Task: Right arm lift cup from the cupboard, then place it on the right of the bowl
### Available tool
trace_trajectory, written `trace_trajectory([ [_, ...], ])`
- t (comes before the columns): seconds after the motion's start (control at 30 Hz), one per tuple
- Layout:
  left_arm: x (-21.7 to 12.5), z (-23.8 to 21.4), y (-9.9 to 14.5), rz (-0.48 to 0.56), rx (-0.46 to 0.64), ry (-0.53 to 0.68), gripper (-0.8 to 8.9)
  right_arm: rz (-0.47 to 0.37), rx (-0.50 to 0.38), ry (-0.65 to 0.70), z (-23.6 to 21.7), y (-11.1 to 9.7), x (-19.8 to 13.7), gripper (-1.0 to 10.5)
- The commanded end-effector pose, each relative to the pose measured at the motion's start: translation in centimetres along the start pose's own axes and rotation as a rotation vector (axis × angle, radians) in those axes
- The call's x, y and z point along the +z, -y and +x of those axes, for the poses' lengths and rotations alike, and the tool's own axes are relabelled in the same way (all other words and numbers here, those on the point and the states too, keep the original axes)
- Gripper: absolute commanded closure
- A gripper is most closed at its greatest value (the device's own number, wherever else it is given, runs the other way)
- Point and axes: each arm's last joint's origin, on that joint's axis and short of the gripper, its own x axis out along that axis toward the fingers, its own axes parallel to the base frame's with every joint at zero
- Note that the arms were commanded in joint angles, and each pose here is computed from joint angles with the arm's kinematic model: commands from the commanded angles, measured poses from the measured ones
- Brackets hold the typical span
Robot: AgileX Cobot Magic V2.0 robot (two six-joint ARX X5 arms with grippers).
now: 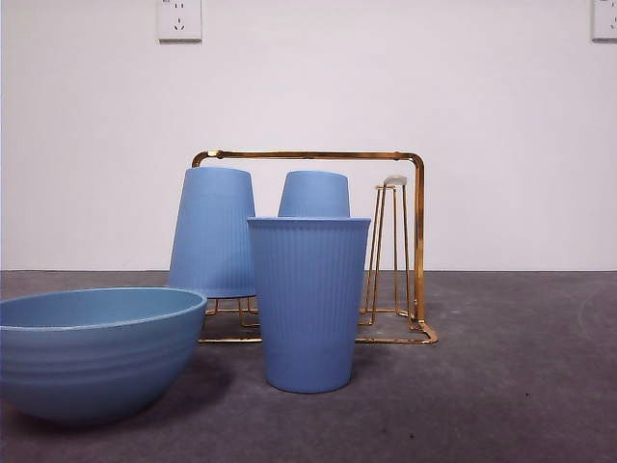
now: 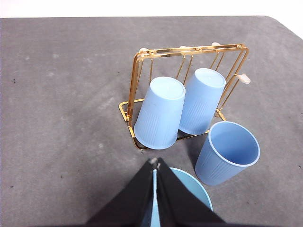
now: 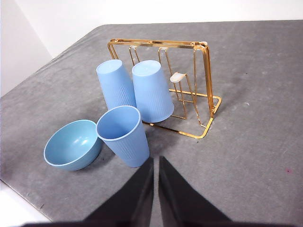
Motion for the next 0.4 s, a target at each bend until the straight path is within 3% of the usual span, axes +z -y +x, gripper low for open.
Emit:
trace_trajectory([
  [0.03,0.1,-0.1,-0.1,-0.006,0.002,0.020,8.08,-0.015,0.013,0.019,-0.2,-0.1,0.3,9.3],
  [0.2,-0.4,0.2,-1.0,0.048,0.108,0.052,8.06,-0.015,0.013,0.019,-0.2,-0.1,0.3,9.3],
  [0.33,-3.0,1.5,-2.9,0.068,0.232,0.113,8.07,-0.015,0.013,0.019,-0.2,-0.1,0.3,9.3],
  [0.4,-4.9,2.6,-3.7,0.122,0.234,0.156,8.07,-0.015,0.013,0.019,-0.2,-0.1,0.3,9.3],
])
